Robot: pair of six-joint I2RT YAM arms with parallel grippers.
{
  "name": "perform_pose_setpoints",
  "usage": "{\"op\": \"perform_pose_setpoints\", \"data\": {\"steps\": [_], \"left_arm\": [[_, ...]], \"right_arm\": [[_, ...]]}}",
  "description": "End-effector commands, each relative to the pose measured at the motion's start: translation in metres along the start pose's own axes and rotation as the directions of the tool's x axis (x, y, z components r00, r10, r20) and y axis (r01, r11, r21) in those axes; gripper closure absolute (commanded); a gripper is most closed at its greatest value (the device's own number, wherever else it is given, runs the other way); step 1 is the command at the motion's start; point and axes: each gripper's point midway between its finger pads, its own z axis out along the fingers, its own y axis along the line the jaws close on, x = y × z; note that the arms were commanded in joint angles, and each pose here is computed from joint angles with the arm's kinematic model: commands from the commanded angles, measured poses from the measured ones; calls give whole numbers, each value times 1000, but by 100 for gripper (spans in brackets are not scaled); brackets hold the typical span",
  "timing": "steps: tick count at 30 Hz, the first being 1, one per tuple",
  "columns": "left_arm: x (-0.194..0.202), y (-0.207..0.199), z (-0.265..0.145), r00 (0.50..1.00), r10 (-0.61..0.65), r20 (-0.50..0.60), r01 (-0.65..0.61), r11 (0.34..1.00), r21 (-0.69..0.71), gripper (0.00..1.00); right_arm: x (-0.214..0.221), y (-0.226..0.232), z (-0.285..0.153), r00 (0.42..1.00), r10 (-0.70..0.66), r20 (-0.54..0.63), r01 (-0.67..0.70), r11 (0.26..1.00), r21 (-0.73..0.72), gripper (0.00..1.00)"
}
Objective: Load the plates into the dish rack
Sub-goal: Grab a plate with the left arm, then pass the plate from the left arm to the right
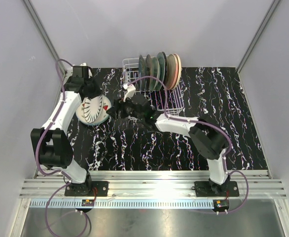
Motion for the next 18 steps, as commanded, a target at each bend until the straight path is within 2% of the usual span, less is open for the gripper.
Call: {"op": "perform_pose_setpoints", "data": {"steps": [1, 9, 18], "left_arm": [[-38, -18, -24, 989, -54, 137, 40, 994, 105, 100], [-43, -6, -28, 986, -78, 144, 64, 993, 103, 100], [-48, -14, -40, 989, -111, 100, 91, 979, 185, 100]], "right_arm": [[-36, 23, 26, 989, -40, 145, 43, 999, -14, 29], [-30, 9, 50, 985, -58, 160, 49, 997, 58, 26], [-12, 6, 53, 980, -121, 160, 120, 993, 15, 25]]}}
